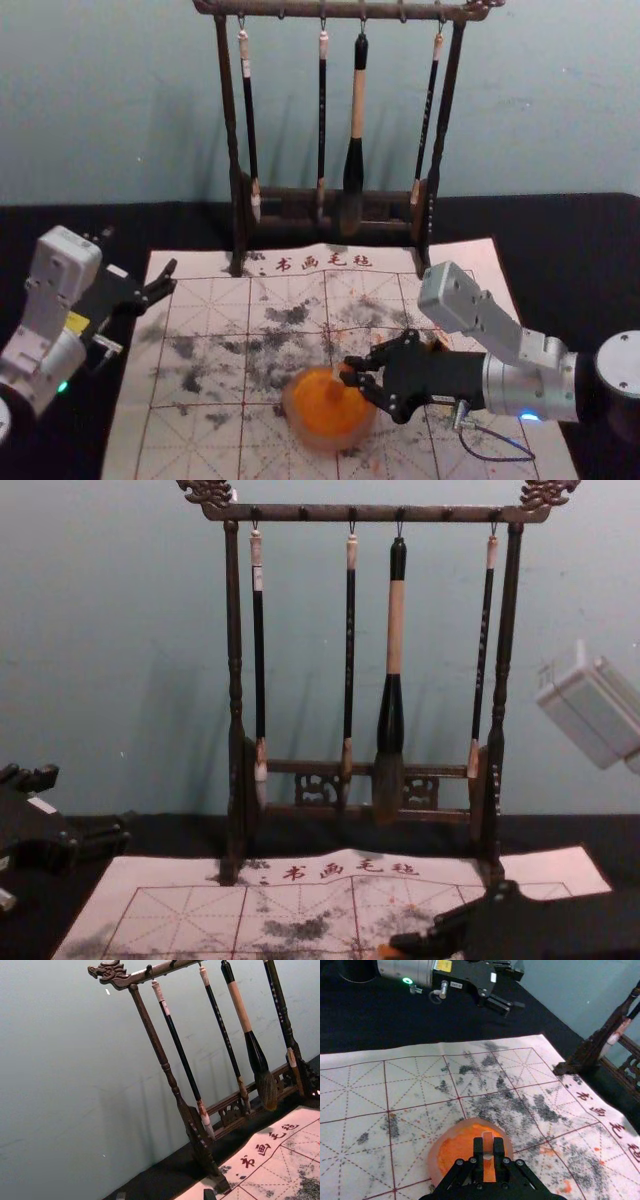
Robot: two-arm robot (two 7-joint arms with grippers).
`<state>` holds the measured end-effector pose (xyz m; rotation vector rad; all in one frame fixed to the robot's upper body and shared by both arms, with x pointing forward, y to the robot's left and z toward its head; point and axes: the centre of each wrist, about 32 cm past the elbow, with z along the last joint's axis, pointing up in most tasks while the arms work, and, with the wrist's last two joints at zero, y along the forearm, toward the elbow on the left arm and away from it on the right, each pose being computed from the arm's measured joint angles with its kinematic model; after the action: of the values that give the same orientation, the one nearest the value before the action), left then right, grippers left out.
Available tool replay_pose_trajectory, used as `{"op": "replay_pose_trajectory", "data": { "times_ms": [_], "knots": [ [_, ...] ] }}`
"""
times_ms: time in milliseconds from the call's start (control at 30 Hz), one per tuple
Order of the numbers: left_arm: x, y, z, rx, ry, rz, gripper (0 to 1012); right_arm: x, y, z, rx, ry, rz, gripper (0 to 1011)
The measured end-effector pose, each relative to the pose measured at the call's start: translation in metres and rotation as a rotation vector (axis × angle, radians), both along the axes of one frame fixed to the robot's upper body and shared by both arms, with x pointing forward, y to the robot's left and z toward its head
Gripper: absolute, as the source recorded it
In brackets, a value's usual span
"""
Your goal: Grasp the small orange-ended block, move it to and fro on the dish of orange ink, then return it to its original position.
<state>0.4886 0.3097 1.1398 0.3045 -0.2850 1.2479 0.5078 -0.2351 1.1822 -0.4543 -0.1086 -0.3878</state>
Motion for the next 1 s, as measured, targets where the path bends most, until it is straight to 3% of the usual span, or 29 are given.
{"op": "replay_pose_trajectory", "data": {
  "times_ms": [567,1000],
  "knots": [
    [0.0,0.0,0.0,0.0,0.0,0.0,1001,-0.014,-0.013,0.006,-0.005,0.016,0.014,80],
    [0.0,0.0,0.0,0.0,0.0,0.0,1001,-0.019,-0.009,0.006,-0.008,0.024,0.053,80]
  ]
}}
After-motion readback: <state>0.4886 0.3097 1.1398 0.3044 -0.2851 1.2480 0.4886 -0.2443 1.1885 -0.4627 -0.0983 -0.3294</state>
